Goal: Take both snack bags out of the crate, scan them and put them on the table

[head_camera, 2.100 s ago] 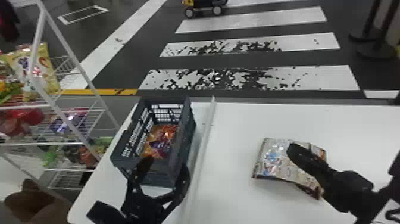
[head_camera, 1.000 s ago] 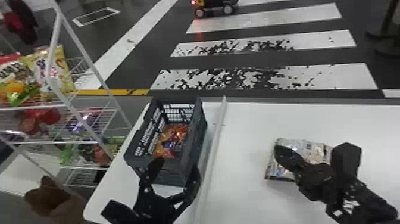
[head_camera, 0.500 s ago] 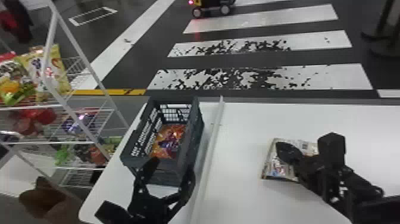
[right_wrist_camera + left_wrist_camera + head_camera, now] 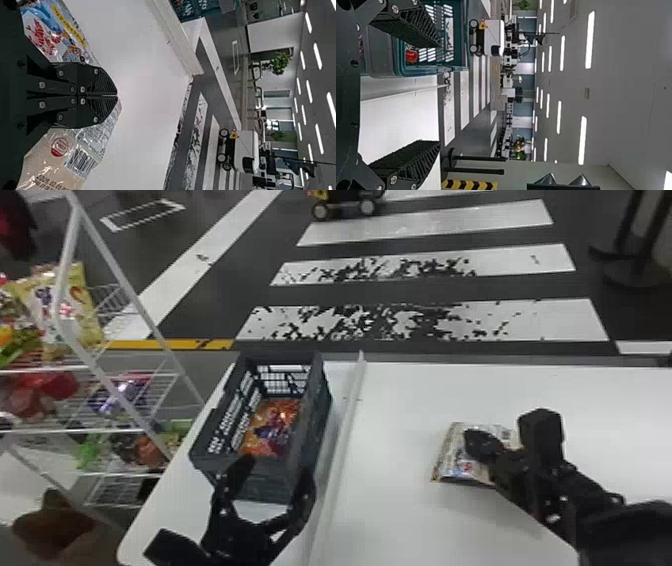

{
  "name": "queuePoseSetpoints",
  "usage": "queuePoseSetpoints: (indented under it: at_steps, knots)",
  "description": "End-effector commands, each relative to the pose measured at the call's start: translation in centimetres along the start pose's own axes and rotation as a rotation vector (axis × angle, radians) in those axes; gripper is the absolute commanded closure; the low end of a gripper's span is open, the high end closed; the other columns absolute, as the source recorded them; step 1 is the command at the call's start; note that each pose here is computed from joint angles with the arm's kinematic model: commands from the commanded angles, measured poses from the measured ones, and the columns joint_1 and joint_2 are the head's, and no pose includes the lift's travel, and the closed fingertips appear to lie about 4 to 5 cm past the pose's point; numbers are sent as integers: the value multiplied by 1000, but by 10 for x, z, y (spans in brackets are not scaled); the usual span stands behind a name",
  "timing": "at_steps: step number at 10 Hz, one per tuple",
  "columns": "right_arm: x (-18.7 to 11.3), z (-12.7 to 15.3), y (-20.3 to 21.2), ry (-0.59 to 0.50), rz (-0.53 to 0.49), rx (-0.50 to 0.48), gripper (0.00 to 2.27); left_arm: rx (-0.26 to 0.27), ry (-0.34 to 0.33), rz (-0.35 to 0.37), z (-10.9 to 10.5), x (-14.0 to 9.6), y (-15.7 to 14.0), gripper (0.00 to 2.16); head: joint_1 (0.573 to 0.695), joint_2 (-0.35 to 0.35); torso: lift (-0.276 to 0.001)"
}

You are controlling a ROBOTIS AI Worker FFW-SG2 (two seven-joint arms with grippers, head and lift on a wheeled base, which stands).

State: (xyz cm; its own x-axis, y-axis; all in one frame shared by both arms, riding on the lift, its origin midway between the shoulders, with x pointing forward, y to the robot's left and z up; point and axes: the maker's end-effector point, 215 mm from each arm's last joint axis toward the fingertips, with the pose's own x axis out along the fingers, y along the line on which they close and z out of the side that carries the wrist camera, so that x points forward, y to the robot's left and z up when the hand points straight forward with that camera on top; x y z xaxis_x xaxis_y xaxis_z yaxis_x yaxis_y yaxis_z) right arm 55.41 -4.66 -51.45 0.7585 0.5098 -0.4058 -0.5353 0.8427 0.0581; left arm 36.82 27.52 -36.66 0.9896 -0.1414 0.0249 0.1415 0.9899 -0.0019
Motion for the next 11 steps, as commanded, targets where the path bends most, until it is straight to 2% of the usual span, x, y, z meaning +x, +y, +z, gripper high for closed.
queuePoseSetpoints:
  at_steps: [1, 5, 11]
  knots:
    - [-1, -8, -12, 23, -32, 9, 2219, 0, 2, 0, -1, 0, 0, 137, 695, 276, -94]
    - [-16, -36, -45, 76, -132, 60, 2219, -3, 3, 2, -3, 1, 0, 137, 695, 238, -94]
    - [-58, -62, -86, 129, -266, 122, 2219, -6, -3, -6, -2, 3, -3, 137, 695, 157, -94]
